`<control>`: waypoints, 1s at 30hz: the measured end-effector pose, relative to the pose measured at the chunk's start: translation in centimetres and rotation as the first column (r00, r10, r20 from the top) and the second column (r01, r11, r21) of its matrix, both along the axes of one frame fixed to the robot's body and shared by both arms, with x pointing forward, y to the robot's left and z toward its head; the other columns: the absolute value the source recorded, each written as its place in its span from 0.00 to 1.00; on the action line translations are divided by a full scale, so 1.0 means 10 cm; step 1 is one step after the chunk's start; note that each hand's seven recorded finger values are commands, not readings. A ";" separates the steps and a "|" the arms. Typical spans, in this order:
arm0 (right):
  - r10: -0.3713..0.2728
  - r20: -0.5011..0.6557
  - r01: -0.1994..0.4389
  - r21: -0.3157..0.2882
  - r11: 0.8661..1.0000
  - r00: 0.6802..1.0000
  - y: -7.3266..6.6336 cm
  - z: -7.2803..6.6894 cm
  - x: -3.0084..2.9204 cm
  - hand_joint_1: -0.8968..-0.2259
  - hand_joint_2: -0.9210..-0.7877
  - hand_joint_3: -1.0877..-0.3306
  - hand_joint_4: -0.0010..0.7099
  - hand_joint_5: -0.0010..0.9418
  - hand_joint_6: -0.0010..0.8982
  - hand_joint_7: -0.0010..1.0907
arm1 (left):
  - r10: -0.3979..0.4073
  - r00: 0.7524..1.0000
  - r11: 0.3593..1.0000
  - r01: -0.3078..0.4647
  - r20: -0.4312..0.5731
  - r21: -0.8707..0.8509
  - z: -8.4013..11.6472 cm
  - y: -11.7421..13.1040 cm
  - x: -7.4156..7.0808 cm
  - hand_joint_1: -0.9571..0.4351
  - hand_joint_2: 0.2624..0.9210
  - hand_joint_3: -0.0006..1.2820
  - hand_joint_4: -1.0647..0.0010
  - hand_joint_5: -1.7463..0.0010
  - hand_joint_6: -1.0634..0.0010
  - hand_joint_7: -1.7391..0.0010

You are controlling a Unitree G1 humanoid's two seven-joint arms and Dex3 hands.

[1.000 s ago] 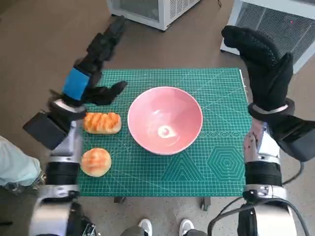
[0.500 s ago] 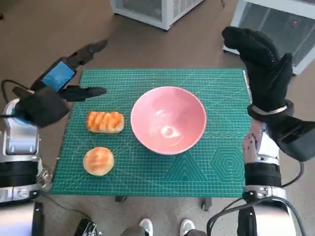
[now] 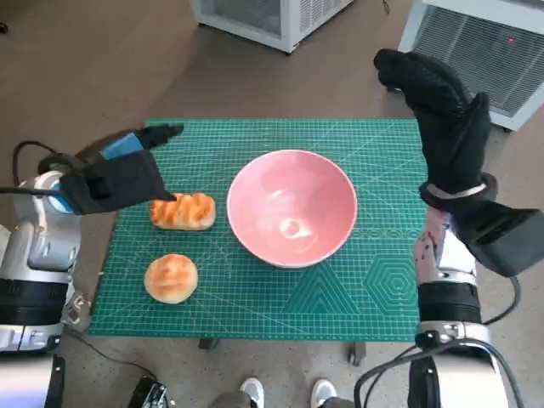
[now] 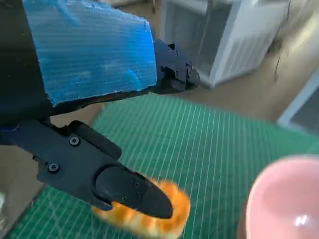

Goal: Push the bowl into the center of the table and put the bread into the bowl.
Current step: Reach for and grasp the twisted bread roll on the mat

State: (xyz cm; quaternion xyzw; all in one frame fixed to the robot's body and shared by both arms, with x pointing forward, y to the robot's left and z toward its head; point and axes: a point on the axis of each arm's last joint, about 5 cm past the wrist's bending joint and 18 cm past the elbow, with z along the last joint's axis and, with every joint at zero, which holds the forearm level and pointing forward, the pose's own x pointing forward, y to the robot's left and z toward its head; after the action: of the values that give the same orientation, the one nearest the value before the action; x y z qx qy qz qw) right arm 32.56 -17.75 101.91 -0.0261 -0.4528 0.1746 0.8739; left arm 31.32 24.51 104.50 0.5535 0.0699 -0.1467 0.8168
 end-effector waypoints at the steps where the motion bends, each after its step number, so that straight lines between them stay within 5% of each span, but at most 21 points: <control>1: 0.000 -0.002 0.000 0.000 1.000 1.000 0.00 0.00 0.001 0.25 0.00 0.53 0.30 0.00 0.33 0.09 | -0.003 1.000 1.000 0.003 -0.006 0.007 -0.01 -0.01 0.00 0.48 0.68 0.00 0.95 1.00 0.73 1.00; 30: 0.012 -0.021 -0.012 0.000 1.000 1.000 0.00 -0.04 0.011 0.26 0.00 0.53 0.30 0.00 0.32 0.10 | 0.087 0.968 0.980 -0.040 -0.236 0.195 -0.68 -0.14 0.12 0.46 0.68 0.00 0.94 1.00 0.74 1.00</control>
State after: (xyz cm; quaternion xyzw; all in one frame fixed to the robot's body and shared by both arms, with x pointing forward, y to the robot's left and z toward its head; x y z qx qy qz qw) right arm 32.66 -17.79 101.55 -0.0214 -0.4436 0.1803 0.8777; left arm 32.48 23.10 97.73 0.6038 0.2010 -0.1799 0.7501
